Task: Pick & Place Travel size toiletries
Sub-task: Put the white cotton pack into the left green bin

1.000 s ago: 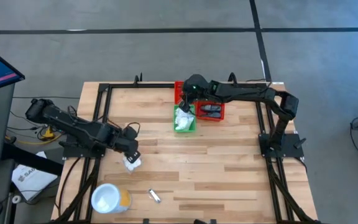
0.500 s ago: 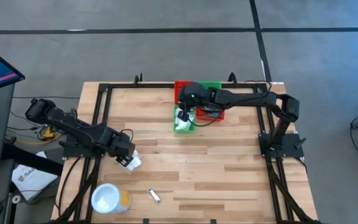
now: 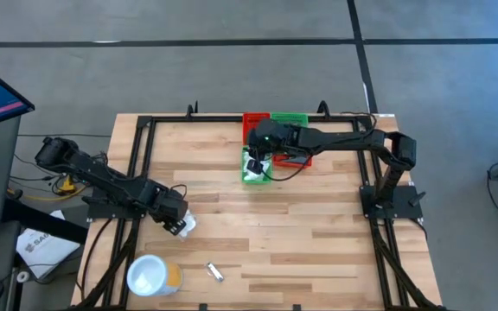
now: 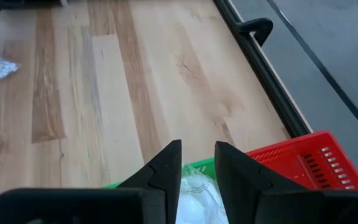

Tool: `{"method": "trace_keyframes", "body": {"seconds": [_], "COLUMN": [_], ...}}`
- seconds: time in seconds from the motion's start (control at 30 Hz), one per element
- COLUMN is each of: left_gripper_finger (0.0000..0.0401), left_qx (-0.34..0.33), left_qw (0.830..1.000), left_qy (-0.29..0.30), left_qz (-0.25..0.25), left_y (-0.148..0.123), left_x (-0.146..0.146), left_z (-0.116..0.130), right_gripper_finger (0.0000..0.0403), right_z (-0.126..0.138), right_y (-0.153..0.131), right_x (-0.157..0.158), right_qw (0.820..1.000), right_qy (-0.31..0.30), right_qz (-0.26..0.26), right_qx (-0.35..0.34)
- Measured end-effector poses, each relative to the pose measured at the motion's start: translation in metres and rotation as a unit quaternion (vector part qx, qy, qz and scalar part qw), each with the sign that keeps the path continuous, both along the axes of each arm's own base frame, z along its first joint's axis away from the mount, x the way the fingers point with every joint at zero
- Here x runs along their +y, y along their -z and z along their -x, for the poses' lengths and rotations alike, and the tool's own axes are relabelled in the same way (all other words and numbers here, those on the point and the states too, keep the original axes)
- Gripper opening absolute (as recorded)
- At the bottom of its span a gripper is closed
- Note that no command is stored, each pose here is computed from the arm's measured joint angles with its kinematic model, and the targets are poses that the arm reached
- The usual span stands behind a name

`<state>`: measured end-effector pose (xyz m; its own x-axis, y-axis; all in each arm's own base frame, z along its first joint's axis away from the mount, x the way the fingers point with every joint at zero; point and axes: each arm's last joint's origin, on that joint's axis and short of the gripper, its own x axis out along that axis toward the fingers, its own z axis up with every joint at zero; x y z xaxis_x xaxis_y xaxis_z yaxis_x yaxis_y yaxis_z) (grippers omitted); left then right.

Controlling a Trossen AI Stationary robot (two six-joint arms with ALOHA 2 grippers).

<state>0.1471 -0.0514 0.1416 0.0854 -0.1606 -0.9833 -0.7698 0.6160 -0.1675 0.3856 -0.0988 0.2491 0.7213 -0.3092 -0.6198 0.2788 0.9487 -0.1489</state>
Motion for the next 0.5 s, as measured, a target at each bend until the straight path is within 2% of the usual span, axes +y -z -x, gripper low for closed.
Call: {"method": "trace_keyframes", "body": {"seconds": [0.27,0.37,0.5], "left_gripper_finger": [0.0159,0.0134,0.0076], "left_qx": [-0.004,-0.007,-0.007], "left_qw": [1.000,1.000,1.000], "left_qy": [0.001,0.002,0.002], "left_qz": [0.007,0.008,0.008], "left_y": [0.0042,0.0041,0.0041], "left_x": [0.0000,-0.0002,-0.0002], "left_z": [0.0010,0.0006,0.0006], "right_gripper_finger": [0.0087,0.0087,0.0087], "right_z": [0.0000,0.0000,0.0000], "right_y": [0.0001,0.0001,0.0001], "right_x": [-0.0003,-0.0003,-0.0003], "right_qw": [1.000,1.000,1.000], "right_qy": [0.001,0.001,0.001], "right_qz": [0.000,0.000,0.000], "right_qx": [0.000,0.000,0.000]}}
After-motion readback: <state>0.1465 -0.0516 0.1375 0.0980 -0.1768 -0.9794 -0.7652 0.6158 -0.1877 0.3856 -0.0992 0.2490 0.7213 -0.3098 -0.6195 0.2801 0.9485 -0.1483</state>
